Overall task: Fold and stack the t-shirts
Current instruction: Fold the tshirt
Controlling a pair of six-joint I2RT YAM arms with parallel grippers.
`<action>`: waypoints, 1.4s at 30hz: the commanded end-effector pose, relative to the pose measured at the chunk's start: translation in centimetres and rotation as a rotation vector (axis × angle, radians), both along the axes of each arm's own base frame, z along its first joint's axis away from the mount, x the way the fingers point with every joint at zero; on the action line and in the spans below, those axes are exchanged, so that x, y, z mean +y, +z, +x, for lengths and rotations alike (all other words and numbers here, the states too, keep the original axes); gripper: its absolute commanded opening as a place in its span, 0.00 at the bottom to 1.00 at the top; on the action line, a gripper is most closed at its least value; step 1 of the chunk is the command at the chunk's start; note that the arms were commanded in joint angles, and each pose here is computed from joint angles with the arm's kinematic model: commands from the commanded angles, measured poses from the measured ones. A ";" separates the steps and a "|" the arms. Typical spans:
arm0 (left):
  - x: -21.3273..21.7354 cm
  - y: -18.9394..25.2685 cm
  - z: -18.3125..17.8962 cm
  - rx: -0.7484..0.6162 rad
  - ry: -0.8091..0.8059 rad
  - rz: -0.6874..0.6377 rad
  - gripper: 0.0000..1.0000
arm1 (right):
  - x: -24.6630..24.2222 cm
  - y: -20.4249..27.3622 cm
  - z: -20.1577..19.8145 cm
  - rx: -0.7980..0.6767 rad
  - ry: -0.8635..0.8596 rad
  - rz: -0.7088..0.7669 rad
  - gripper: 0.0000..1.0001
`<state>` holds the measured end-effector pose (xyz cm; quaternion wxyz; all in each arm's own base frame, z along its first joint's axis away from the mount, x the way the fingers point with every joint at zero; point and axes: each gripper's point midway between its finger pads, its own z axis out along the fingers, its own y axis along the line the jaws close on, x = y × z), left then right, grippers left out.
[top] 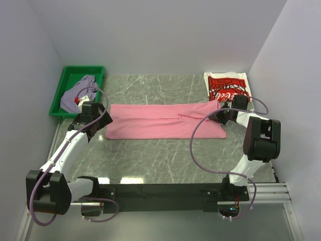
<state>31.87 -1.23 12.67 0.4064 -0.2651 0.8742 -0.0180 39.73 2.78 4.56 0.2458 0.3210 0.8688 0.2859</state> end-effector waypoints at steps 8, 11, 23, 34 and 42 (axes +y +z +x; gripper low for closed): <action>0.2 1.1 0.6 -0.042 -0.001 0.017 0.91 | -0.8 2.6 0.9 -0.049 -0.018 -0.028 0.01; 0.2 1.1 0.7 -0.042 -0.003 0.017 0.91 | -1.3 2.8 0.9 -0.039 -0.026 -0.104 0.25; 0.0 1.0 0.7 -0.040 -0.008 0.011 0.91 | 4.0 10.2 3.7 -0.427 0.043 -0.049 0.37; -0.1 0.8 0.7 -0.036 -0.013 0.011 0.91 | 6.4 2.5 7.7 -0.320 -0.059 0.208 0.35; -0.2 0.6 0.8 -0.030 -0.018 0.007 0.91 | 7.6 4.3 8.2 -0.384 -0.036 0.240 0.34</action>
